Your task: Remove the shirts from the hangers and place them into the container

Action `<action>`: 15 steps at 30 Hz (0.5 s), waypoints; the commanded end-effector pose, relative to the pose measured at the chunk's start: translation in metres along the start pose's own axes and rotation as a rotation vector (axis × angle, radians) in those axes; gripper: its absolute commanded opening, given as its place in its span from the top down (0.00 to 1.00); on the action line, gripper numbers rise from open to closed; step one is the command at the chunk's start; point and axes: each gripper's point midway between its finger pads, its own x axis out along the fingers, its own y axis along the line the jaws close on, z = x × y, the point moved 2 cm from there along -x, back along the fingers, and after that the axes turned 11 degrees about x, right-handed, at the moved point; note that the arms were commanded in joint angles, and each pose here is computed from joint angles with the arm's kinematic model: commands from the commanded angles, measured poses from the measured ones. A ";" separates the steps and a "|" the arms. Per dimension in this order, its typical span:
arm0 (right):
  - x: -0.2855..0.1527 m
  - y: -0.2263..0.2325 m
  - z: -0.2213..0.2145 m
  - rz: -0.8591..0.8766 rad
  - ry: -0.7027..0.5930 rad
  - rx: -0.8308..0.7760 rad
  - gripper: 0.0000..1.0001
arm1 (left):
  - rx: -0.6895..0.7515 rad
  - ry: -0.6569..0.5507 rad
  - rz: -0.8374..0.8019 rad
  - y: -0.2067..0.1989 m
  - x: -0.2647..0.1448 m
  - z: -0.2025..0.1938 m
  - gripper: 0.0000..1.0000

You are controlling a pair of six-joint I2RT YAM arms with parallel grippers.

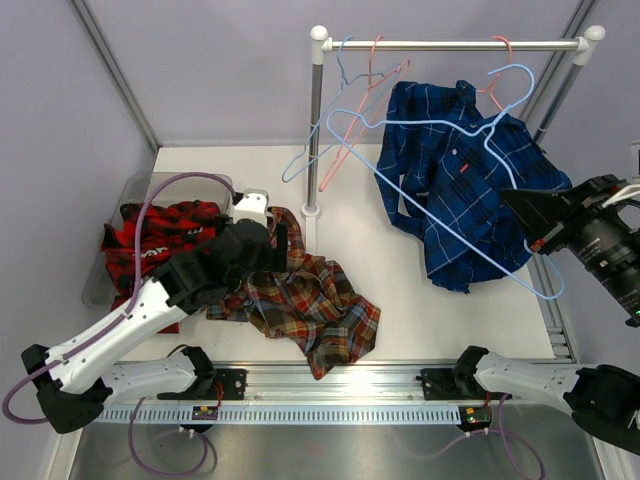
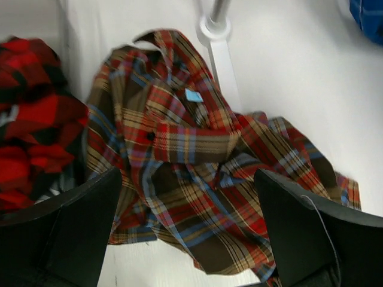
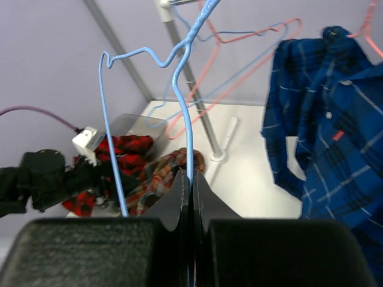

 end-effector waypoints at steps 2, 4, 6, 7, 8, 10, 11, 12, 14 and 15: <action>0.021 -0.037 -0.004 -0.261 -0.024 -0.104 1.00 | -0.127 -0.054 -0.243 -0.040 -0.004 0.015 0.01; 0.019 -0.051 0.000 -0.346 -0.048 -0.135 1.00 | -0.139 -0.042 -0.260 -0.045 0.002 0.011 0.01; 0.020 -0.063 0.001 -0.438 -0.055 -0.171 1.00 | -0.142 0.002 -0.255 -0.046 0.010 0.002 0.01; 0.020 -0.066 0.002 -0.465 -0.058 -0.183 1.00 | -0.150 0.038 -0.248 -0.048 0.019 -0.004 0.01; 0.022 -0.069 0.001 -0.486 -0.057 -0.195 1.00 | -0.169 0.061 -0.251 -0.047 0.025 -0.008 0.01; 0.029 -0.075 -0.001 -0.545 -0.060 -0.238 1.00 | -0.207 0.095 -0.263 -0.049 0.037 -0.017 0.01; 0.034 -0.078 -0.005 -0.569 -0.049 -0.270 1.00 | -0.237 0.117 -0.297 -0.051 0.042 -0.021 0.01; 0.037 -0.080 -0.001 -0.604 -0.077 -0.281 1.00 | -0.271 0.115 -0.325 -0.056 0.050 -0.027 0.01; 0.047 -0.083 -0.002 -0.644 -0.073 -0.352 1.00 | -0.324 0.116 -0.384 -0.059 0.054 -0.030 0.01; 0.051 -0.083 0.003 -0.672 -0.100 -0.361 1.00 | -0.339 0.106 -0.392 -0.060 0.060 -0.033 0.01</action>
